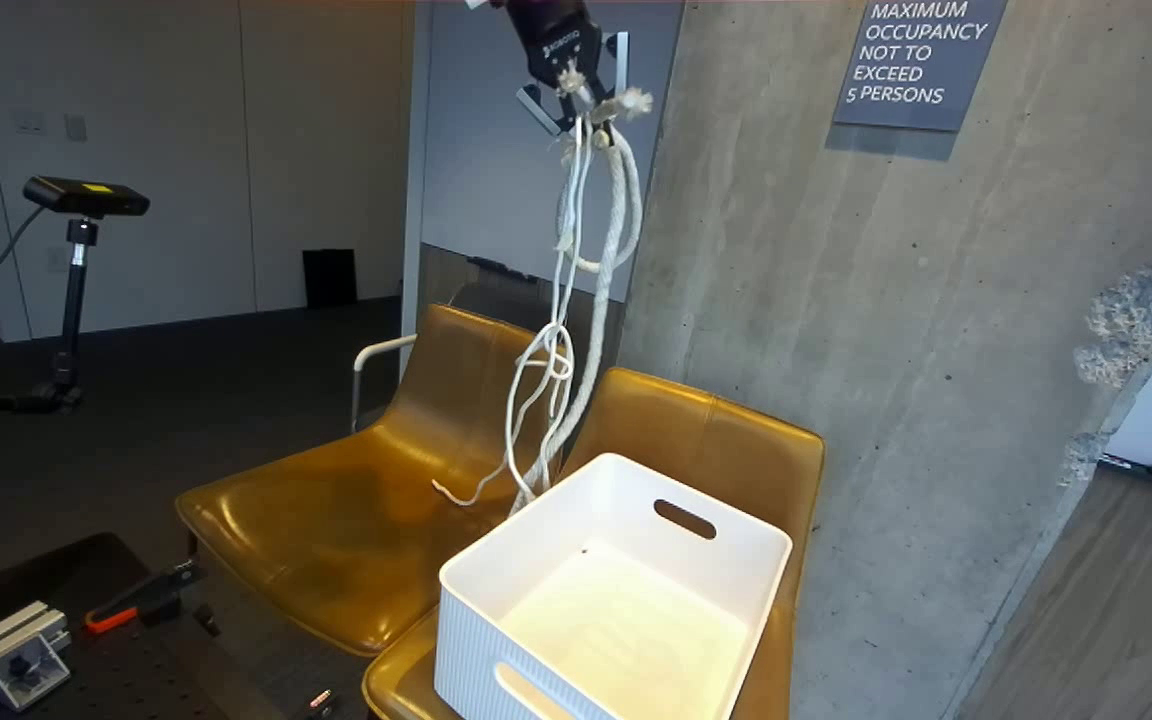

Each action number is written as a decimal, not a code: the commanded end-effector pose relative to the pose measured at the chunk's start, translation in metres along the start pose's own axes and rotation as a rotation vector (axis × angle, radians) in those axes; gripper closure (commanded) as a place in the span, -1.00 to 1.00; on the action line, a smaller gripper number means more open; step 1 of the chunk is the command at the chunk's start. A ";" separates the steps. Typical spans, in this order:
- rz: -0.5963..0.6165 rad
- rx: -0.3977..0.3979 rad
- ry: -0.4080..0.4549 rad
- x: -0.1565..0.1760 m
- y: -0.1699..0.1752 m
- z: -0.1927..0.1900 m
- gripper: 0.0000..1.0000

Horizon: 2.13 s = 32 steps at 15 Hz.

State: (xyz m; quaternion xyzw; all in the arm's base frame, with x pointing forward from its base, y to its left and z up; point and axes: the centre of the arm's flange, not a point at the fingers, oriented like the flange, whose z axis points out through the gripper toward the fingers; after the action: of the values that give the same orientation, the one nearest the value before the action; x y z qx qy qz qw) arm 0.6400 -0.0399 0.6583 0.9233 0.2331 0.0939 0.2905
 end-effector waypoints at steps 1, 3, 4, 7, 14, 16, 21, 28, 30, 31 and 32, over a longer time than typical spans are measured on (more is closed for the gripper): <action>0.048 -0.074 -0.025 -0.038 0.094 -0.015 0.93; 0.068 -0.112 -0.032 -0.065 0.145 -0.020 0.93; 0.074 -0.131 -0.036 -0.078 0.169 -0.024 0.93; 0.084 -0.191 -0.045 -0.113 0.232 -0.038 0.93; 0.074 -0.286 -0.063 -0.161 0.314 -0.056 0.93; 0.069 -0.298 -0.064 -0.168 0.324 -0.059 0.93; 0.051 -0.323 -0.051 -0.175 0.336 -0.065 0.93; 0.006 -0.338 -0.017 -0.166 0.336 -0.071 0.93; -0.005 -0.317 0.004 -0.161 0.336 -0.068 0.93; -0.011 -0.303 0.019 -0.156 0.335 -0.064 0.93; -0.016 -0.283 0.034 -0.150 0.333 -0.058 0.93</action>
State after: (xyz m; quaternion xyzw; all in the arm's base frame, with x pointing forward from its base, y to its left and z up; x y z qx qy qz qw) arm 0.5627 -0.3038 0.8442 0.8661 0.2095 0.1319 0.4342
